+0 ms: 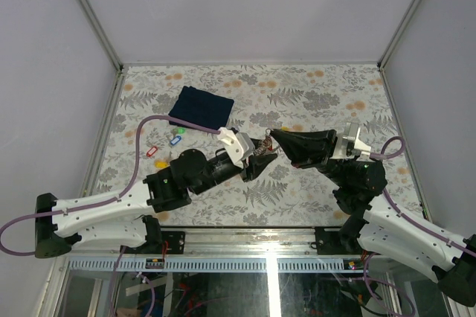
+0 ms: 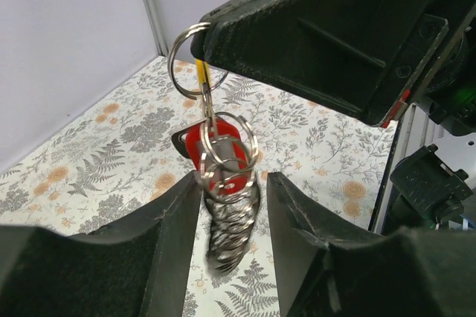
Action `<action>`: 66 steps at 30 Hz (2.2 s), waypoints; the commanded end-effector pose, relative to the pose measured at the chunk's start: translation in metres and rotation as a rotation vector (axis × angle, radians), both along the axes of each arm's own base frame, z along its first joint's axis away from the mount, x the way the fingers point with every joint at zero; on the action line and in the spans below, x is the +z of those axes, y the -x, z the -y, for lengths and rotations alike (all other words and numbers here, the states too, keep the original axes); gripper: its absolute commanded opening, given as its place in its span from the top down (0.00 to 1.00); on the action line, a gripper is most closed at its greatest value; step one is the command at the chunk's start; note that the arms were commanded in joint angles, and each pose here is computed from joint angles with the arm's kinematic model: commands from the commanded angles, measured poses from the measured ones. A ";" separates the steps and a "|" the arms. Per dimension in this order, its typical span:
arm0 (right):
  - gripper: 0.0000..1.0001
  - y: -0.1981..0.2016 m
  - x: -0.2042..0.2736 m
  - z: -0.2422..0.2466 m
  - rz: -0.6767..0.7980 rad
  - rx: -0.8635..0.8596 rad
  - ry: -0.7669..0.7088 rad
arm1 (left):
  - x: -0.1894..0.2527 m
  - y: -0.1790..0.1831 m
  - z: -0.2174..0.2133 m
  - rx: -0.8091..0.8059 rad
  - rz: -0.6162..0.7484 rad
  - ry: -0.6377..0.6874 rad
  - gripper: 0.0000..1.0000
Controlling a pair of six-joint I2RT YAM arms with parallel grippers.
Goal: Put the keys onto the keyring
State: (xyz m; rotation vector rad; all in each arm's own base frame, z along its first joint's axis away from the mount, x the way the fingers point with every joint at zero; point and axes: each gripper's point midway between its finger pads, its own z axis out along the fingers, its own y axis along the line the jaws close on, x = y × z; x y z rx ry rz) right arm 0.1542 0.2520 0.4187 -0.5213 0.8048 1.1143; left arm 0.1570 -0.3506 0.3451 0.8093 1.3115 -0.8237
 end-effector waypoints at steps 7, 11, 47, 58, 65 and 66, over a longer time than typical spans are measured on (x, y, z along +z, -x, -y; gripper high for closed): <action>1.00 0.008 0.040 0.022 0.065 -0.039 -0.123 | 0.009 0.002 -0.005 0.009 0.015 0.062 0.69; 1.00 0.009 0.040 0.022 0.064 -0.036 -0.124 | 0.007 0.000 -0.005 0.018 0.012 0.057 0.80; 0.67 0.015 -0.018 0.020 0.511 -0.249 0.497 | 0.012 0.008 -0.022 0.011 -0.058 -0.081 1.00; 0.59 0.008 -0.019 0.014 0.747 -0.329 0.620 | 0.015 0.004 -0.017 0.047 -0.164 -0.033 1.00; 0.56 0.002 -0.003 0.015 0.827 -0.408 0.594 | 0.017 -0.003 -0.015 0.104 -0.240 0.015 1.00; 0.55 0.001 -0.002 0.015 0.833 -0.415 0.594 | 0.017 -0.004 -0.015 0.109 -0.252 0.027 1.00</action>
